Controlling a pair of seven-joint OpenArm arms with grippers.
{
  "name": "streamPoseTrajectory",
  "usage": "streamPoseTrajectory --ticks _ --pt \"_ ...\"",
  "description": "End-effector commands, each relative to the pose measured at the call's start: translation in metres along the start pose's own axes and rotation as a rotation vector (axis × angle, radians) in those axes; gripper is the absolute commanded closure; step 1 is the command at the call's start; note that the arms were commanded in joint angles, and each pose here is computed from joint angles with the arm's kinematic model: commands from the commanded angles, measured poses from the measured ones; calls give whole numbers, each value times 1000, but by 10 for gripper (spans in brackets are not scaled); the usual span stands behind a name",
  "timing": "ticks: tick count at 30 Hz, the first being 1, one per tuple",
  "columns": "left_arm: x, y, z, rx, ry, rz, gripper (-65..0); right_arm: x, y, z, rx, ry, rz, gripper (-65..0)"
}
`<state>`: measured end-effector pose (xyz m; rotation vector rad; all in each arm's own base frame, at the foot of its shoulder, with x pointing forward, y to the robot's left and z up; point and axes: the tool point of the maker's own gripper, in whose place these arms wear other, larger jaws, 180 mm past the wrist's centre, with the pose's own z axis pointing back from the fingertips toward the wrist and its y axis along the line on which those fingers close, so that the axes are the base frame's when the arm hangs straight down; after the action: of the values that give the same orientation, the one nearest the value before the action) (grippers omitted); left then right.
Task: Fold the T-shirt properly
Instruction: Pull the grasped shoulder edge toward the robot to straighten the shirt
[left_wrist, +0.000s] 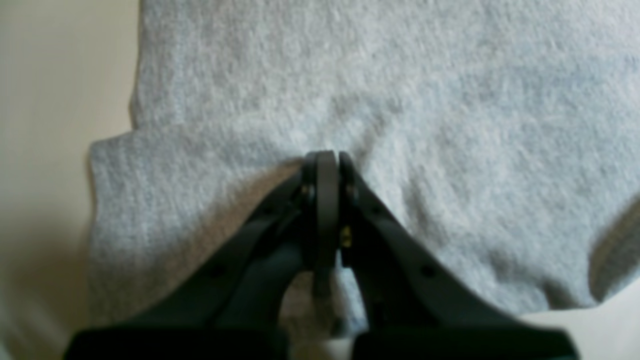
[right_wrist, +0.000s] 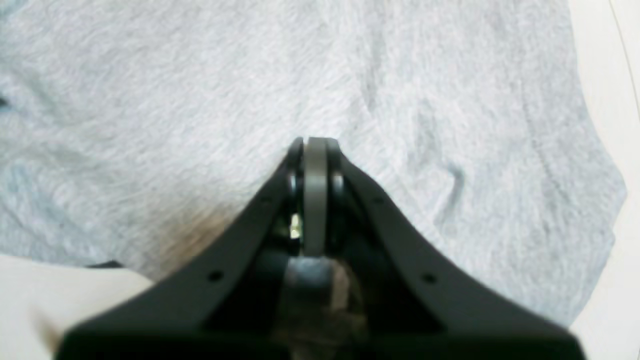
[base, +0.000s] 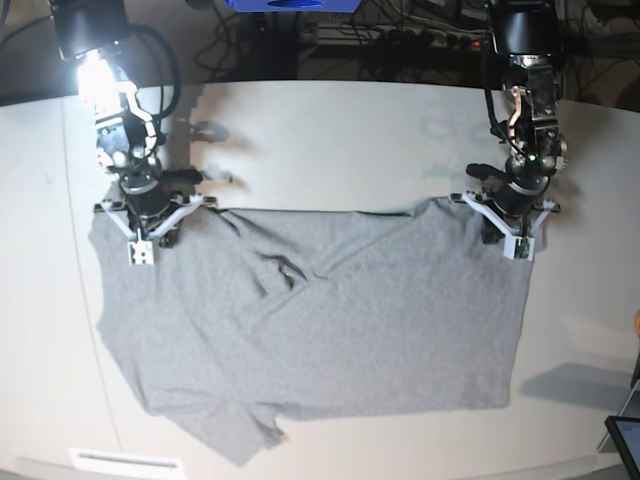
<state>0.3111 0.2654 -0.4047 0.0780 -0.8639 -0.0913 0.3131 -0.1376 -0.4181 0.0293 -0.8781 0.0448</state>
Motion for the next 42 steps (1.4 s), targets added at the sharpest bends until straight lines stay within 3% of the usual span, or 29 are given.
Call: streamPoseTrajectory --ticks 1,6,15,24,32,42 --pt "-4 6 4 9 28 -29 0 -12 -6 4 -7 61 6 0" --pt "-9 6 12 9 33 -53 0 -20 -7 13 -4 68 17 0" --pt "-14 -6 32 75 39 -228 0 -35 -13 25 -12 92 19 0" --pt "-22 -12 34 62 55 -233 0 -35 -51 53 -119 65 -51 0" --pt "-26 -30 54 39 39 -245 0 -52 -51 59 -120 101 -54 0" --pt "-34 -26 61 45 56 -253 0 -65 -47 70 -114 125 -55 0"
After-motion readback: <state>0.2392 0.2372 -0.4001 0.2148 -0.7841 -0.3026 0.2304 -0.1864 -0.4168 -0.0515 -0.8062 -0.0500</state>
